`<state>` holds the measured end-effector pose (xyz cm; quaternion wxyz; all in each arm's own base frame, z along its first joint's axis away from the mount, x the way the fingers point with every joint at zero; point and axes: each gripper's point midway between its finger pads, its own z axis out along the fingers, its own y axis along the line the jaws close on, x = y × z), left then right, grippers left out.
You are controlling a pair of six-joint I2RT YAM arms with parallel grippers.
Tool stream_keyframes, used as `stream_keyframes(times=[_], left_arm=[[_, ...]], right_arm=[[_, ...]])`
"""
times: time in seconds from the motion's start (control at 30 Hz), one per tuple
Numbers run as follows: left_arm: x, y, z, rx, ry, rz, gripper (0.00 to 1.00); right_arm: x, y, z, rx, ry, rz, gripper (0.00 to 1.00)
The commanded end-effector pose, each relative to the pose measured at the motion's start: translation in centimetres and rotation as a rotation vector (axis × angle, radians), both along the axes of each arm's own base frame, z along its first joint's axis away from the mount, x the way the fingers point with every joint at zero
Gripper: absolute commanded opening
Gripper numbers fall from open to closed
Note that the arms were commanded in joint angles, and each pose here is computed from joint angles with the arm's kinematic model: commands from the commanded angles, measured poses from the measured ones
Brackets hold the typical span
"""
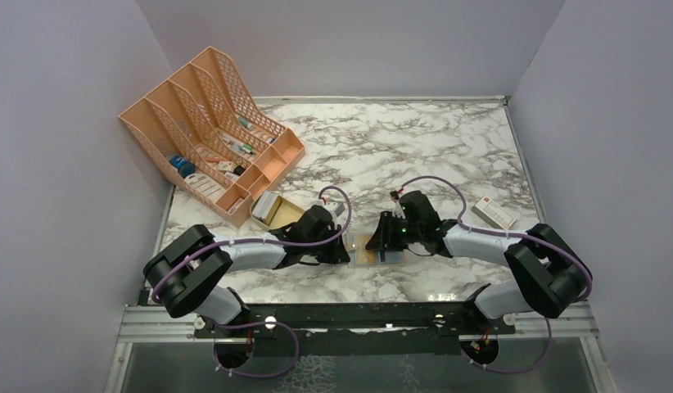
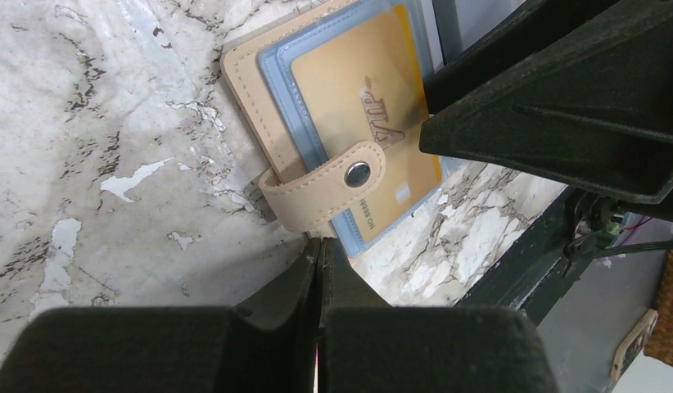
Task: Put the credit cards into the card holder
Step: Insert the credit card into the card holder.
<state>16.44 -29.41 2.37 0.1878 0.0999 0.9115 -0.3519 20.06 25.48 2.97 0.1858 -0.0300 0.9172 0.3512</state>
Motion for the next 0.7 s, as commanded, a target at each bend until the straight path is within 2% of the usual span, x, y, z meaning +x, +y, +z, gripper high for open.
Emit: stream_keyframes(times=[0.0,0.2,0.33,0.67], left_arm=[[0.3,-0.6,0.9,-0.020,-0.034,-0.013,0.00],[0.3,-0.5,0.9,-0.018,-0.039,-0.015,0.00],[0.5,-0.6,1.6,-0.022,-0.057,-0.012,0.01],[2.1,0.1,4.9,0.020,-0.166,-0.005,0.38]], right_arm=[[0.3,1.4,1.3,0.068,-0.038,0.049,0.30],[-0.1,0.9,1.4,0.047,-0.036,0.047,0.24],[0.0,-0.1,1.4,-0.002,-0.026,0.007,0.36],[1.0,-3.9,3.3,-0.135,-0.108,-0.152,0.57]])
